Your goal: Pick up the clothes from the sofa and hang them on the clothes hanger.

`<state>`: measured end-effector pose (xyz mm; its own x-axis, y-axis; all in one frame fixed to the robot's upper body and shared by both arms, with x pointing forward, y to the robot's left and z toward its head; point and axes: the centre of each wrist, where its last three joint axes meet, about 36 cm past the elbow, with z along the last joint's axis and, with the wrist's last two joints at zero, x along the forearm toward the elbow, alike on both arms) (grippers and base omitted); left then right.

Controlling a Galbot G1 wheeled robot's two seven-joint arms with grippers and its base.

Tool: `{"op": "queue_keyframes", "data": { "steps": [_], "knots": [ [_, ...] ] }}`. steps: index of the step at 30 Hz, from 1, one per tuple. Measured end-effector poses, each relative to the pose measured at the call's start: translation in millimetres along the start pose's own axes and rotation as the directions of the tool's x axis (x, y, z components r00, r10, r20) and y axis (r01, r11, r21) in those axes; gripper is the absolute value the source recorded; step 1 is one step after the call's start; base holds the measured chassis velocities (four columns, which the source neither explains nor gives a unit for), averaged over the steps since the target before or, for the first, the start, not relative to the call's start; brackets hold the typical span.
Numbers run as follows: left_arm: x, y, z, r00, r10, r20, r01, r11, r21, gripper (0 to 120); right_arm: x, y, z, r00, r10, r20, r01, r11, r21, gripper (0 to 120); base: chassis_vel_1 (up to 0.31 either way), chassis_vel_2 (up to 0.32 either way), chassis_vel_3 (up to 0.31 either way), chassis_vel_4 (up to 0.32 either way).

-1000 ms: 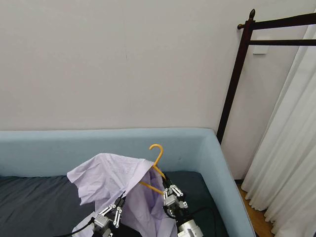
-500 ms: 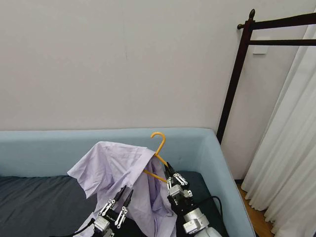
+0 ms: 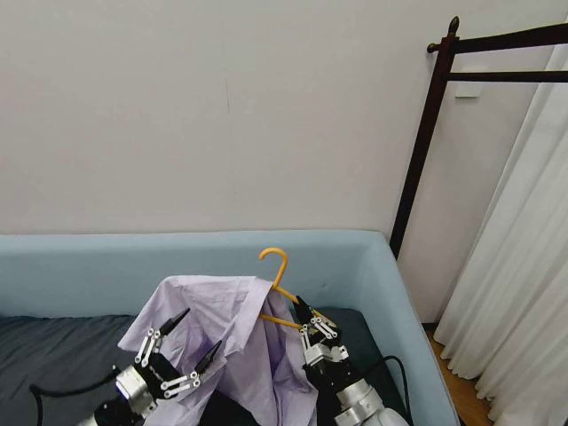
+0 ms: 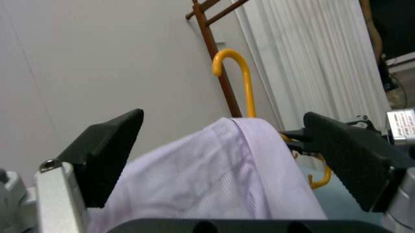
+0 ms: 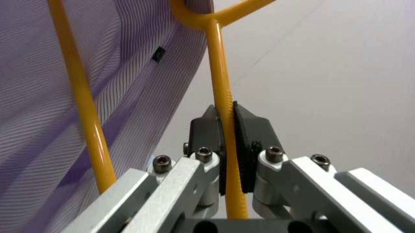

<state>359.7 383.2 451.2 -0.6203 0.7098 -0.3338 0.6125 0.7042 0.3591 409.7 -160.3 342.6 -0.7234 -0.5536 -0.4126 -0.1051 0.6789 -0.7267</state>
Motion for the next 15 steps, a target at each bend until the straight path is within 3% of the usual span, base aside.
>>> {"op": "queue_keyframes", "data": {
  "steps": [3,4,7,9,10,12,13,14,15],
  "knots": [
    [-3,45,-12,0.995,0.087,-0.056,-0.087,0.996,0.001,100,3,2,5,0.998,-0.033,0.044,0.031,0.999,0.041,4,0.0,0.0,0.0,0.0],
    [-3,45,-12,0.995,0.087,-0.056,-0.087,0.996,0.001,100,3,2,5,0.998,-0.033,0.044,0.031,0.999,0.041,4,0.0,0.0,0.0,0.0],
    [-5,90,-20,0.966,0.213,-0.145,-0.213,0.977,0.018,100,7,2,10,0.992,-0.081,0.092,0.073,0.993,0.09,4,0.0,0.0,0.0,0.0],
    [-5,96,-21,0.96,0.231,-0.159,-0.23,0.973,0.022,100,7,2,11,0.992,-0.087,0.097,0.078,0.993,0.094,4,0.0,0.0,0.0,0.0],
    [-4,105,-23,0.949,0.257,-0.183,-0.257,0.966,0.028,100,7,3,11,0.99,-0.098,0.106,0.088,0.991,0.098,4,0.0,0.0,0.0,0.0],
    [2,132,-26,0.903,0.338,-0.266,-0.335,0.94,0.057,100,3,8,8,0.985,-0.115,0.131,0.103,0.99,0.092,4,0.0,0.0,0.0,0.0],
    [4,139,-26,0.884,0.365,-0.293,-0.359,0.93,0.076,100,0,10,6,0.983,-0.118,0.142,0.107,0.99,0.088,4,0.0,0.0,0.0,0.0],
    [4,139,-26,0.884,0.365,-0.293,-0.359,0.93,0.076,100,0,10,6,0.983,-0.118,0.142,0.107,0.99,0.088,4,0.0,0.0,0.0,0.0],
    [7,146,-25,0.855,0.405,-0.325,-0.391,0.914,0.108,98,-5,13,2,0.978,-0.126,0.168,0.113,0.99,0.085,4,0.0,0.0,0.0,0.0]
  ]
}}
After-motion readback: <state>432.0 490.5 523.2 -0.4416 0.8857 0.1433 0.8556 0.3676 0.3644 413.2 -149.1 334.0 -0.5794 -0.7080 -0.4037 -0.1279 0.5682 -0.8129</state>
